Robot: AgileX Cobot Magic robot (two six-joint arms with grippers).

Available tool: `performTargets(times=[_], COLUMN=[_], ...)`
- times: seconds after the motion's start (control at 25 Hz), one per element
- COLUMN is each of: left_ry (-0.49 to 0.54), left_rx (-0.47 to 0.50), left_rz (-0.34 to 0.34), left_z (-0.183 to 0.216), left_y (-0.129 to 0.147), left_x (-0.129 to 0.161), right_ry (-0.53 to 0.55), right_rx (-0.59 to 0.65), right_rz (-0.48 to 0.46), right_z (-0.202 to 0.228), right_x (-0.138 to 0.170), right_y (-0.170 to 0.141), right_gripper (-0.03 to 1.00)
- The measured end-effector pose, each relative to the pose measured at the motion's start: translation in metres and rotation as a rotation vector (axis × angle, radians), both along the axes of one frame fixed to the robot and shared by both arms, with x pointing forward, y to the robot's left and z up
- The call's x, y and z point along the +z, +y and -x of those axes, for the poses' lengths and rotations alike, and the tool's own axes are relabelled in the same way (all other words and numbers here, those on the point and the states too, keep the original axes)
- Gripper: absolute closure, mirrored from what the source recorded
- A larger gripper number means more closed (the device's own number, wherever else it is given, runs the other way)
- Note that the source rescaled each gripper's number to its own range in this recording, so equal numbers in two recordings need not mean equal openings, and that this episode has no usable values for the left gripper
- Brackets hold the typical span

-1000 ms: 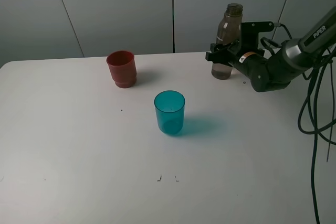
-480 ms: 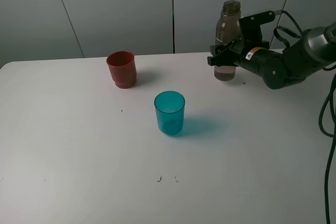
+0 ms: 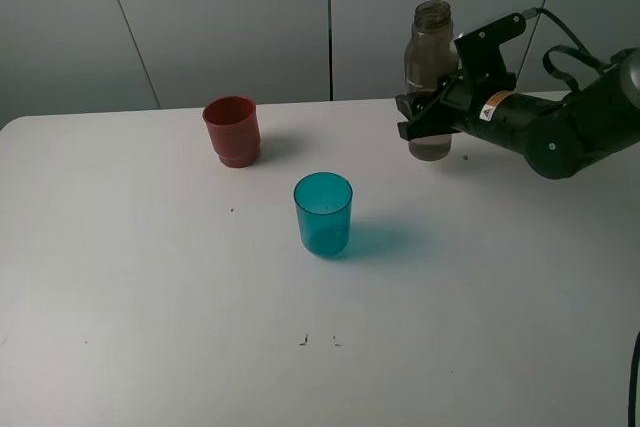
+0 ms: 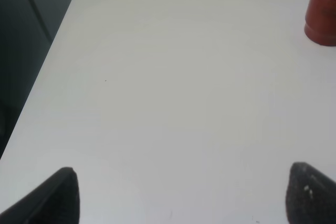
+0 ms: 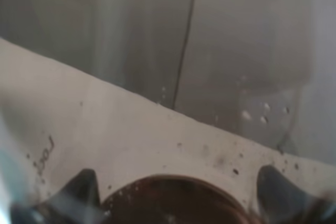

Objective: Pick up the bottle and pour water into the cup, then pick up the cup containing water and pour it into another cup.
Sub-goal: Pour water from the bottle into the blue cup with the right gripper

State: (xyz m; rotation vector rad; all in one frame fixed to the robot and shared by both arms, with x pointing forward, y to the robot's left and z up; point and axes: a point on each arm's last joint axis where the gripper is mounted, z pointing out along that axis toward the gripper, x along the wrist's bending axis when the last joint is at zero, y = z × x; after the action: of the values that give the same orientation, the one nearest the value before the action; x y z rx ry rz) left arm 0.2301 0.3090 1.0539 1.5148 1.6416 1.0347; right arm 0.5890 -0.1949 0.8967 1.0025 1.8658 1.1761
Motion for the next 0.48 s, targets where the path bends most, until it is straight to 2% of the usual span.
performTargets(times=[0.24,0.48], left_ry=[0.0,0.0], left_rx=[0.0,0.0], left_rz=[0.0,0.0], left_z=[0.0,0.0], left_y=[0.0,0.0], left_x=[0.0,0.0], right_ry=[-0.048,-0.125], right_rx=[0.113,0.236], right_rz=[0.105,0.261], right_z=[0.003,0.012], right_x=[0.001,-0.001], right_y=[0.006,0.023], right_gripper=[0.96,0.96])
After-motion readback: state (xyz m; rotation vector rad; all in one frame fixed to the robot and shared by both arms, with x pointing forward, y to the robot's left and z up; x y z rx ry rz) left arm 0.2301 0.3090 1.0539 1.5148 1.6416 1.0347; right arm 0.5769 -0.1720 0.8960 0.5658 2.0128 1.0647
